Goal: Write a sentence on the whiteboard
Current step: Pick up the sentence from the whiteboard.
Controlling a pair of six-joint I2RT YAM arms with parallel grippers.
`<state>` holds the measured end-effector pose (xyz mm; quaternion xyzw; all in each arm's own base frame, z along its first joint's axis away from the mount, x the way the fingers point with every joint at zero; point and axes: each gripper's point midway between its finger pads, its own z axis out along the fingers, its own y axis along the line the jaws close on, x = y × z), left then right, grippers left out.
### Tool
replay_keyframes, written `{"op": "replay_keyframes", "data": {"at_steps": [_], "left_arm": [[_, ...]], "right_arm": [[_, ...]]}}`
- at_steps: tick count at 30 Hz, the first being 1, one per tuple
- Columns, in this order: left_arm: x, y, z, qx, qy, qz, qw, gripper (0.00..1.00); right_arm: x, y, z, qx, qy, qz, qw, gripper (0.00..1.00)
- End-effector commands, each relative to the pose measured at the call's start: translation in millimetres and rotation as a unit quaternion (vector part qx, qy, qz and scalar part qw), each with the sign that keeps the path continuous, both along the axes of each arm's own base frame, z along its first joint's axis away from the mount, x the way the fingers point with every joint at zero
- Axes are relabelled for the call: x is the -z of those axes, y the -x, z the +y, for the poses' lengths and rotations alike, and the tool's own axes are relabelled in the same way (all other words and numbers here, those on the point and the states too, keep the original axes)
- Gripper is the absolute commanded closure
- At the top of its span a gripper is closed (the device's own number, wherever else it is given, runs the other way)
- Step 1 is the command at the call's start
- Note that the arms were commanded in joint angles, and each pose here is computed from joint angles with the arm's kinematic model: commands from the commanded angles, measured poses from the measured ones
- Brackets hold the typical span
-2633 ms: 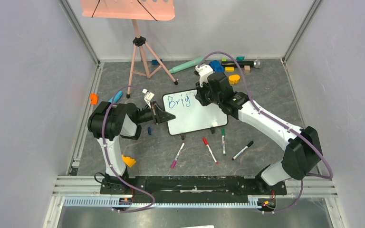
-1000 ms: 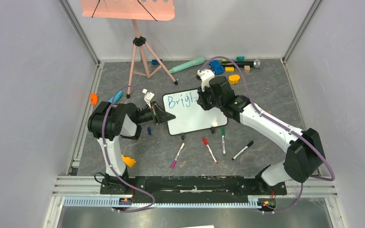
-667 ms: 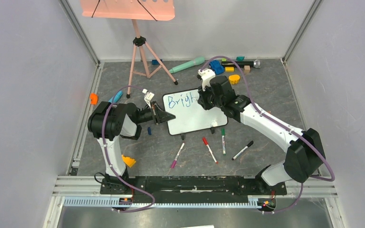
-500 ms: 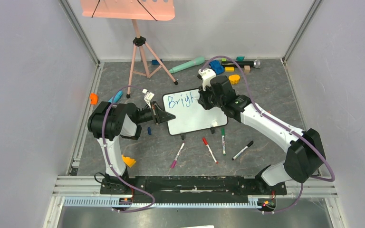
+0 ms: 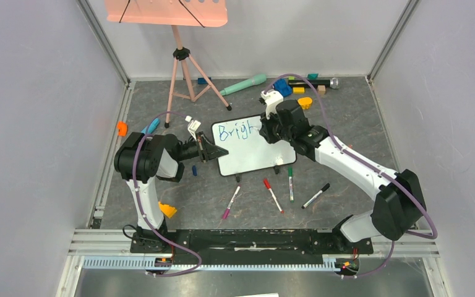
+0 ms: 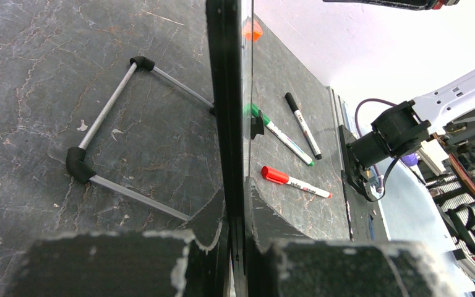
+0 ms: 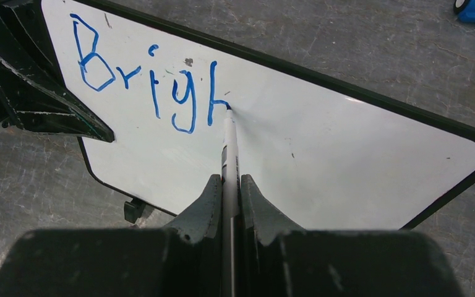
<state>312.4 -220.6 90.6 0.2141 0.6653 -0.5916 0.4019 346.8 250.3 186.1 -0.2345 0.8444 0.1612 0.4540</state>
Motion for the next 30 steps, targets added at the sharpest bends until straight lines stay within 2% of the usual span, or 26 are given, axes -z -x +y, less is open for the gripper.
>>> {"op": "replay_keyframes", "data": {"at_steps": [1, 12, 16, 23, 30], "left_arm": [[11.9, -7.6, 4.1, -0.018, -0.023, -0.071, 0.997, 0.98], [11.8, -7.5, 4.2, -0.018, -0.023, -0.070, 0.997, 0.98], [11.8, -7.6, 4.2, -0.018, -0.023, -0.069, 0.997, 0.98], [11.9, -8.6, 4.5, -0.019, -0.023, -0.069, 0.997, 0.98], [12.4, -8.3, 4.7, -0.020, -0.023, -0.068, 0.997, 0.98]], "right_arm": [[9.7, -2.7, -18.0, 0.028, 0.016, -0.001, 0.999, 1.00], [22.0, 6.5, -21.4, 0.027, 0.015, 0.012, 0.999, 1.00], [9.9, 4.5, -20.2, 0.027, 0.006, 0.002, 1.000, 1.00], [-21.0, 14.0, -8.1, -0.022, -0.032, -0.035, 0.999, 1.00], [-30.2, 2.4, -11.7, -0.005, -0.024, -0.047, 0.999, 1.00]]}}
